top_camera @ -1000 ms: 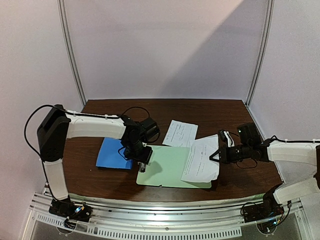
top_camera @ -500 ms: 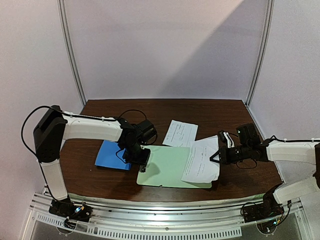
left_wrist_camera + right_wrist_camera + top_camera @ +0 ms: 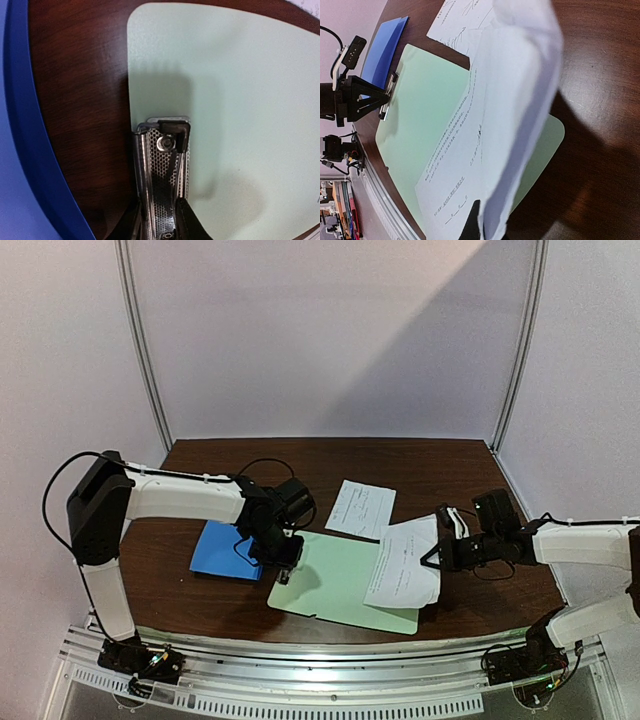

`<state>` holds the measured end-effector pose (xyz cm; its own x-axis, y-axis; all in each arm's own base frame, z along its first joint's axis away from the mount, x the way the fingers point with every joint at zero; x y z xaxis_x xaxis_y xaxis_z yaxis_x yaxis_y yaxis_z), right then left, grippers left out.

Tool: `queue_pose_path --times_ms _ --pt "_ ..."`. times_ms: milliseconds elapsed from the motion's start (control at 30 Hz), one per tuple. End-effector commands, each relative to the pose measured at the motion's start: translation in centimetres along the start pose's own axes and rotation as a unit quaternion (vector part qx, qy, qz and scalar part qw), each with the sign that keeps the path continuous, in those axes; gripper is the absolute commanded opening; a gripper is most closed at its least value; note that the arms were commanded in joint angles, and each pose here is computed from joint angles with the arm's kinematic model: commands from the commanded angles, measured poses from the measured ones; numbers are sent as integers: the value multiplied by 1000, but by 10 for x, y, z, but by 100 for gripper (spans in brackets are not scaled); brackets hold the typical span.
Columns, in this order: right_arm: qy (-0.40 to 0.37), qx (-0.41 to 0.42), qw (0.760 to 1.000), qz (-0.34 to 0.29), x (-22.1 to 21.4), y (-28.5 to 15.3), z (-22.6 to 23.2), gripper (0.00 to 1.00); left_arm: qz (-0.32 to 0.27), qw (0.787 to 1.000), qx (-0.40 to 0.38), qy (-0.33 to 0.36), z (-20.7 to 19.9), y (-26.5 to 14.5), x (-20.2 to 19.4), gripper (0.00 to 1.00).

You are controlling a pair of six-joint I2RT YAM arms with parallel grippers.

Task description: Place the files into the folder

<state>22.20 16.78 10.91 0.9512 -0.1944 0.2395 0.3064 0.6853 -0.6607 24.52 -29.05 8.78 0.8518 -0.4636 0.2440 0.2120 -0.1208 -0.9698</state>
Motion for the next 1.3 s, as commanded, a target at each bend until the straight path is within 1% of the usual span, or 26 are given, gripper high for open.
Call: queue_pose_path --times_ms 0,67,133,267,333,400,467,667,767,900,1033,1267 --pt "-4 -3 1000 6 -3 3 1 0 6 1000 5 2 0 3 -3 24" --pt "-7 3 1000 6 -2 4 7 0 8 1000 5 1 0 5 -3 24" --pt "-6 14 1000 6 -2 6 15 0 10 1000 4 1 -1 7 -4 21" --pt "6 31 999 11 -5 17 36 0 9 1000 1 -2 -2 8 -3 9" --pt "21 21 999 13 -8 25 43 0 9 1000 1 -4 -2 9 -3 4" --pt "41 32 999 10 -9 35 54 0 8 1000 0 -5 -3 9 -3 0" --pt "66 37 997 11 -12 47 63 0 9 1000 0 -8 -3 10 -3 0" --pt "82 68 994 6 -14 79 103 0 6 1000 -2 -16 -4 11 -5 0" --pt "95 72 993 7 -12 94 112 0 2 1000 -8 -20 -5 10 -5 0" --pt "98 67 993 13 -13 109 115 0 -1 1000 -17 -24 -6 10 -7 0" --pt "94 56 994 26 -17 123 109 0 -6 999 -29 -29 -7 9 -8 0" --pt "77 46 995 36 -23 134 100 0 -13 998 -51 -35 -9 9 -7 0"
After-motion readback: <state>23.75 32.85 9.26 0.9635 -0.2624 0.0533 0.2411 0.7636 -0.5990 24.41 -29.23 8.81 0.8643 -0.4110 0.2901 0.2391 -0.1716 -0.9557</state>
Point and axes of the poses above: each gripper's point midway between its finger pads, its own y axis out along the fingers, its own z axis along the line the jaws close on, x = y × z, the point moved 6 cm from there along -y, back along the fingers, and after that the axes turned 15 degrees about y, right-handed, at the moved point
